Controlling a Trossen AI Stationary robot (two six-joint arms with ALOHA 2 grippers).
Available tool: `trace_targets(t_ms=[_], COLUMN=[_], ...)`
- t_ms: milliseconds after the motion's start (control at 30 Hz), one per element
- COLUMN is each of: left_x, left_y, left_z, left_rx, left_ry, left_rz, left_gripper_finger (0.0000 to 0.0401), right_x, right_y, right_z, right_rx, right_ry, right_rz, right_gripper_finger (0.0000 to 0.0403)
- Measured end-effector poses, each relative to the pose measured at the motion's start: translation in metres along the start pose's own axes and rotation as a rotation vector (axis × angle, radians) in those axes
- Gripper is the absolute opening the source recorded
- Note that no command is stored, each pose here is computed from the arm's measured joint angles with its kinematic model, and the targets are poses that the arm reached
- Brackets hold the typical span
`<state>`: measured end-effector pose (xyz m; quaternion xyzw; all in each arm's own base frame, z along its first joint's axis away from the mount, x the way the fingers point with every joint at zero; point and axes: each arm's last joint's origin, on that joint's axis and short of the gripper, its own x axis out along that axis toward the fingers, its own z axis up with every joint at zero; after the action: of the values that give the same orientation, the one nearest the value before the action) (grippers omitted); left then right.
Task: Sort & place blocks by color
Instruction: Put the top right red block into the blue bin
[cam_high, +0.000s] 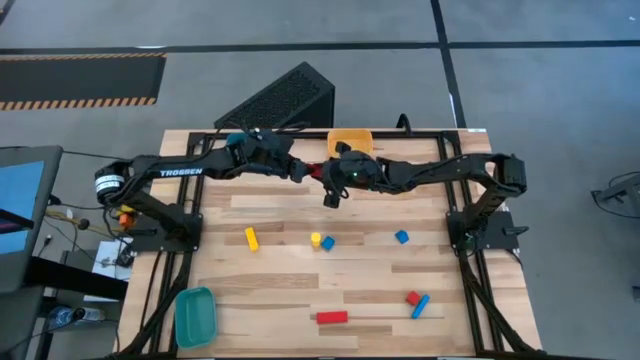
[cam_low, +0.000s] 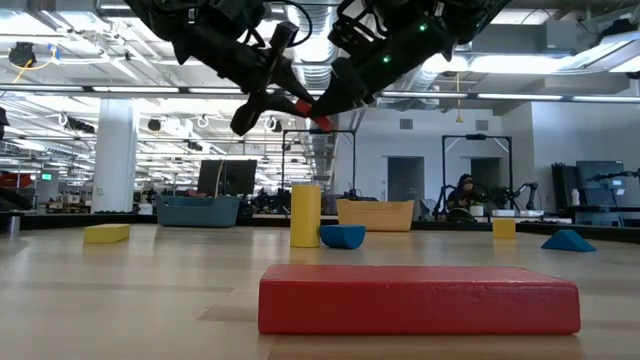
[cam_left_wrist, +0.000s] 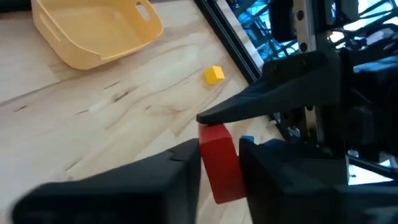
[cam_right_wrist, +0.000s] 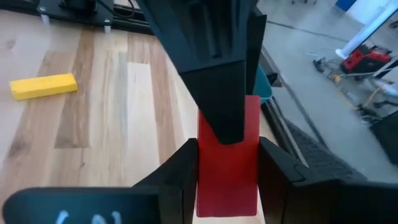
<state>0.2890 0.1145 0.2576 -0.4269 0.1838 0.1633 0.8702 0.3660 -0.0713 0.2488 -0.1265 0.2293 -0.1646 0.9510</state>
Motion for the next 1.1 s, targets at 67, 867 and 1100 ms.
trace_targets(t_ms=[67, 867, 1100], left_x=[0.000, -0.067, -0.079], left_y=[0.001, 0.136, 0.159], left_z=[0.001, 0.035, 0.041], left_rx=[0.001, -0.113, -0.151], left_ry=[0.003, 0.011, -0.003], left_rz=[-0.001, 0.833, 0.942], left_gripper_finger=[0.0026, 0.0034, 0.0041], right_x=[0.000, -0.032, -0.030], right_y=[-0.001, -0.023, -0.030], right_z=[0.001, -0.023, -0.027], right_rx=[0.004, 0.407, 0.438], right_ry=[-0.013, 0.335, 0.355], right_rz=[-0.005, -0.345, -0.274], right_gripper_finger=[0.0137, 0.0248, 0.0248])
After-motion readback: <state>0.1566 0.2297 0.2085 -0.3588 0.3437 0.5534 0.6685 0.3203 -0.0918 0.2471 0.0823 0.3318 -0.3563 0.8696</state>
